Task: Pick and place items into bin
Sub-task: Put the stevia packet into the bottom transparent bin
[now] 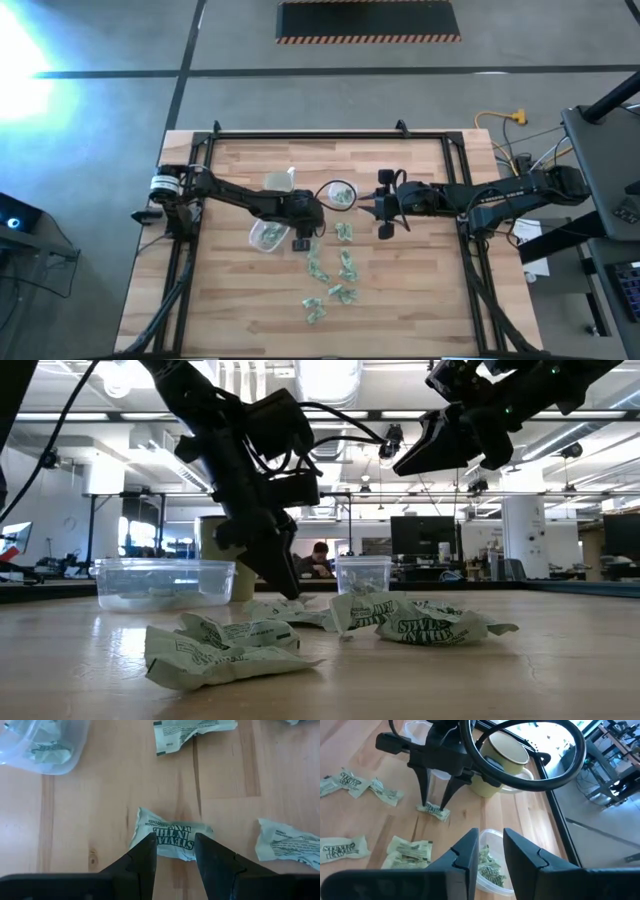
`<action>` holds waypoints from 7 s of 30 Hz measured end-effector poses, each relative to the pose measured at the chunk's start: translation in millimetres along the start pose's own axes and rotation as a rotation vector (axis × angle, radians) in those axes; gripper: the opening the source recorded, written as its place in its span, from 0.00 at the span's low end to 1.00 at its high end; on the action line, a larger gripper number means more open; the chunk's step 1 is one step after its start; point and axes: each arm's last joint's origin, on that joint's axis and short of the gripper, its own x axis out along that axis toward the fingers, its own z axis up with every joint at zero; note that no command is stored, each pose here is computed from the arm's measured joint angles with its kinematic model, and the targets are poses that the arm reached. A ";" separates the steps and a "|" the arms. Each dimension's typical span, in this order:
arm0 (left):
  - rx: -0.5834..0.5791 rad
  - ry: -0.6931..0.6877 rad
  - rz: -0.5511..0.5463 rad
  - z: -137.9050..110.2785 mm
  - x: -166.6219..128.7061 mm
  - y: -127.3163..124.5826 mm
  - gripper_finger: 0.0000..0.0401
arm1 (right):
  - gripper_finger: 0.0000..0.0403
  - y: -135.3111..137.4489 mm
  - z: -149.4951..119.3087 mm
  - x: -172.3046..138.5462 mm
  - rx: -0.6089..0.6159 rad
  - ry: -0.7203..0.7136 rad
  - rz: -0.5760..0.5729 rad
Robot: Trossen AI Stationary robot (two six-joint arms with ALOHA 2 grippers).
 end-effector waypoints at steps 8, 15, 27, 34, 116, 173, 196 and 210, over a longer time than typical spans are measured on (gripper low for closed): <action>0.004 0.009 -0.017 -3.5 1.2 -1.4 0.29 | 0.22 0.0 0.0 0.0 0.021 0.000 0.000; 0.030 0.008 -0.019 -3.4 1.2 -2.5 0.29 | 0.19 0.0 0.0 0.0 0.020 0.000 0.000; 0.035 0.008 -0.020 -3.5 1.2 -2.6 0.09 | 0.18 0.0 -0.1 0.0 0.020 0.001 0.000; 0.059 0.008 -0.019 -3.4 1.2 -2.6 0.01 | 0.18 0.1 -0.2 0.0 0.020 0.002 0.001; 0.077 -0.028 -0.003 8.1 -4.0 -9.9 0.00 | 0.18 2.1 -5.4 0.6 0.022 0.019 0.005; 0.139 -0.115 0.012 23.4 -36.8 -27.3 0.00 | 0.18 6.4 -15.8 1.5 0.024 0.049 0.017; -0.068 0.041 0.167 -65.4 -102.7 -49.2 0.00 | 0.18 8.7 -21.8 1.6 0.061 0.081 0.026; -0.126 0.007 0.209 -84.2 -104.5 -45.3 0.00 | 0.18 9.2 -23.0 1.7 0.094 0.084 0.028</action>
